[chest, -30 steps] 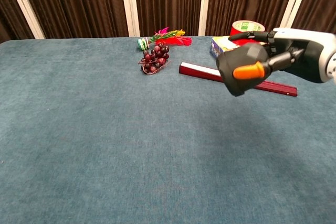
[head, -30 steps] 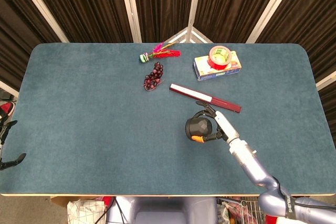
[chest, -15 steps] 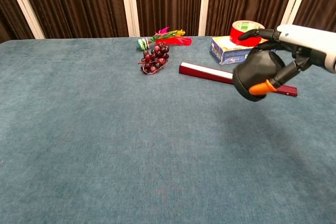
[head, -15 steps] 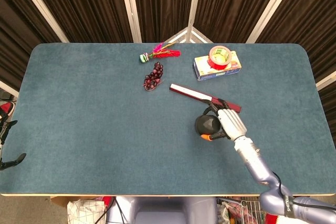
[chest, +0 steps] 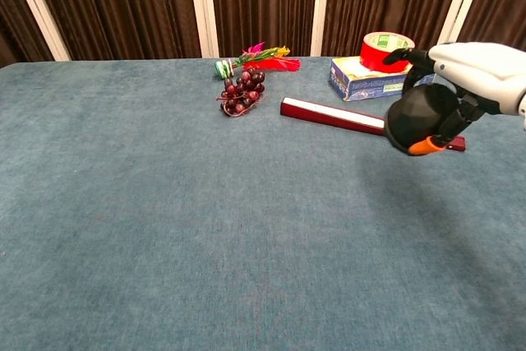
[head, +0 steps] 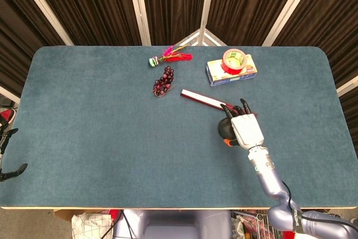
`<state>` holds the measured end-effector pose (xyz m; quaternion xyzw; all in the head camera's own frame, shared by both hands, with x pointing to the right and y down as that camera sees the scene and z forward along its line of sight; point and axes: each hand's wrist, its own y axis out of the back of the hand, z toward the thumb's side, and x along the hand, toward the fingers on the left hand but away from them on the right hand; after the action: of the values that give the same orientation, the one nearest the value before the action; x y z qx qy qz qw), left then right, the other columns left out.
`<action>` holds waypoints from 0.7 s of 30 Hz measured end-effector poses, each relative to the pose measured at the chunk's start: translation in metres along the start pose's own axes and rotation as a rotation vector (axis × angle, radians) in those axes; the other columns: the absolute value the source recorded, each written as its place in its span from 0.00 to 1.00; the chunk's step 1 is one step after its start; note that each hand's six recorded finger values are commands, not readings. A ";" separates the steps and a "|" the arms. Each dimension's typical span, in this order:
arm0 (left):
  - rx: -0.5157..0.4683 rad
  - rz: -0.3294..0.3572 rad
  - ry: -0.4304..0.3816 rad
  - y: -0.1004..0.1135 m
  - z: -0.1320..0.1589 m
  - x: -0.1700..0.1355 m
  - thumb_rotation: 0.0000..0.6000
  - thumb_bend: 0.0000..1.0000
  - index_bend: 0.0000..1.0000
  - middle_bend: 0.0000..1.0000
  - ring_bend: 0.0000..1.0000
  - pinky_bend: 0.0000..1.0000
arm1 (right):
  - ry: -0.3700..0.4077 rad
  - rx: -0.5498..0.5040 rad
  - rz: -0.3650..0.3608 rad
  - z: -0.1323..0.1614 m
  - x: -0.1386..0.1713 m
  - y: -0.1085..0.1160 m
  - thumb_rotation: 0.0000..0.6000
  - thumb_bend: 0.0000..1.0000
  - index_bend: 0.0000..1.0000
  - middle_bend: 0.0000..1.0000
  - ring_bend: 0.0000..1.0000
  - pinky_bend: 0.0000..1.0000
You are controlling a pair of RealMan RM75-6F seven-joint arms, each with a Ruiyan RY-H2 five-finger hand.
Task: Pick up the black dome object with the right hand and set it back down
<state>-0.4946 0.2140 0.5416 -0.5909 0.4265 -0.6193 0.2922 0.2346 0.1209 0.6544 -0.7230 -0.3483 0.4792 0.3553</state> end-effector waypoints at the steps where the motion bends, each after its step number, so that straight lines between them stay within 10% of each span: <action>1: 0.000 0.000 0.000 0.000 0.000 0.000 1.00 0.31 0.14 0.00 0.00 0.09 | 0.004 -0.065 0.011 0.002 0.000 0.000 1.00 0.12 0.13 0.47 0.22 0.00; 12: 0.000 0.000 -0.001 0.000 0.000 0.000 1.00 0.31 0.14 0.00 0.00 0.09 | 0.024 -0.986 0.188 0.026 0.007 0.007 1.00 0.12 0.13 0.47 0.22 0.00; 21: 0.002 -0.002 0.000 -0.001 0.000 0.000 1.00 0.31 0.14 0.00 0.00 0.09 | 0.009 -1.111 0.219 0.019 0.008 0.005 1.00 0.12 0.13 0.47 0.22 0.00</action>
<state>-0.4943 0.2142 0.5422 -0.5909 0.4254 -0.6201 0.2921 0.2203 0.1288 0.6416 -0.8354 -0.4697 0.2547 -0.1290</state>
